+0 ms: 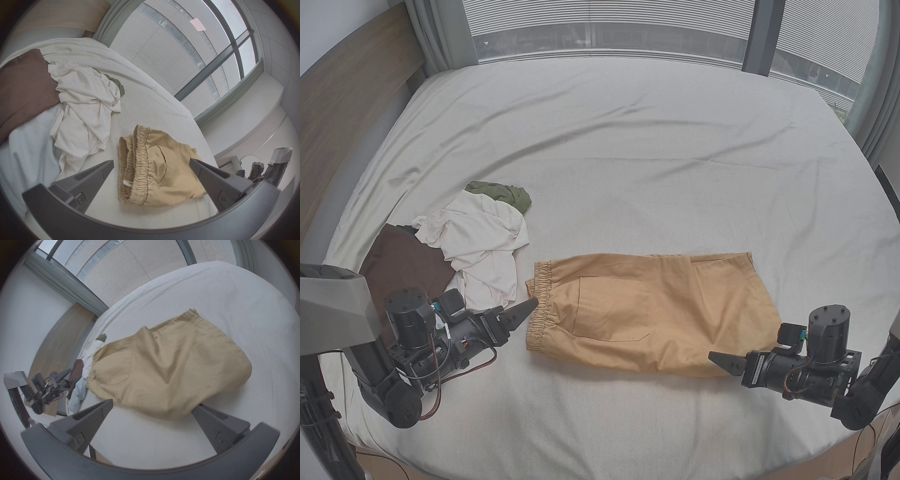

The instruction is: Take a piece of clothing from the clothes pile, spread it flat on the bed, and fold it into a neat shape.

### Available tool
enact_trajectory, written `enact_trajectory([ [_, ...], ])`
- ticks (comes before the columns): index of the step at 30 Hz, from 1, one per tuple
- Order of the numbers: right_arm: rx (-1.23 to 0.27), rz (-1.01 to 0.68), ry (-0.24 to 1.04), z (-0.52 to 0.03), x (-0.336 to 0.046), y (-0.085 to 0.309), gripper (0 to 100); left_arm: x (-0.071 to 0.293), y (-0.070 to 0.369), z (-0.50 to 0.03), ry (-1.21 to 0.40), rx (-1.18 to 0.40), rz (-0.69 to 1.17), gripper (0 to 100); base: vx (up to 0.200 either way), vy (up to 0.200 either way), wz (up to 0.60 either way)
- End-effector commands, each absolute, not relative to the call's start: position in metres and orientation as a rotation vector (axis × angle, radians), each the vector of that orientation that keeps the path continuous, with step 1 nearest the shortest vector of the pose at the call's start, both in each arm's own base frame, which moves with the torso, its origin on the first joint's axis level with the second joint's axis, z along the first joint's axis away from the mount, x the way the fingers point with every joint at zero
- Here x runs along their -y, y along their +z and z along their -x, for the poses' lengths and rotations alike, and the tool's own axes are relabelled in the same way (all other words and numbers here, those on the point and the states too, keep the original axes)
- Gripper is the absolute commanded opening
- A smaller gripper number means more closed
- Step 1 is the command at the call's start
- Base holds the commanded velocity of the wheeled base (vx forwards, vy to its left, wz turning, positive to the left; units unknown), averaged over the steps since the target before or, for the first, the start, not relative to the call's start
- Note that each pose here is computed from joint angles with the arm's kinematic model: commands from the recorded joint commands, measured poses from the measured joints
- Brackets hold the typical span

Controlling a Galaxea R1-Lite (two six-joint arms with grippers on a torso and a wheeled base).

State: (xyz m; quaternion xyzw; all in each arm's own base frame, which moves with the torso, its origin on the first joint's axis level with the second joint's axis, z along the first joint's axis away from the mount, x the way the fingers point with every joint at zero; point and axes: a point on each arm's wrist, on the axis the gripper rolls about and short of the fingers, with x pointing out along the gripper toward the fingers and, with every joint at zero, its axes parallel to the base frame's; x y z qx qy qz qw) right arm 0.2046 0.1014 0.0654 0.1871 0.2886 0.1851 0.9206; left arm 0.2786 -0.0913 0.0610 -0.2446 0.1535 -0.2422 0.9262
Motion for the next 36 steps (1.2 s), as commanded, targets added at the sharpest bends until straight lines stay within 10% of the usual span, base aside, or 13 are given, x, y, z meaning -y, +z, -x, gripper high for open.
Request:
enact_trajectory([
  [1,-0.507,-0.403,0.457,-0.189,-0.102,0.090,100,0.092,0.060,-0.279,-0.501,-0.319,0.504,100,0.000,0.000,0.00],
  [36,-0.307,-0.526,0.540,-0.294,-0.119,0.126,100,0.107,0.018,-0.298,-0.486,-0.425,0.520,100,0.000,0.000,0.00],
])
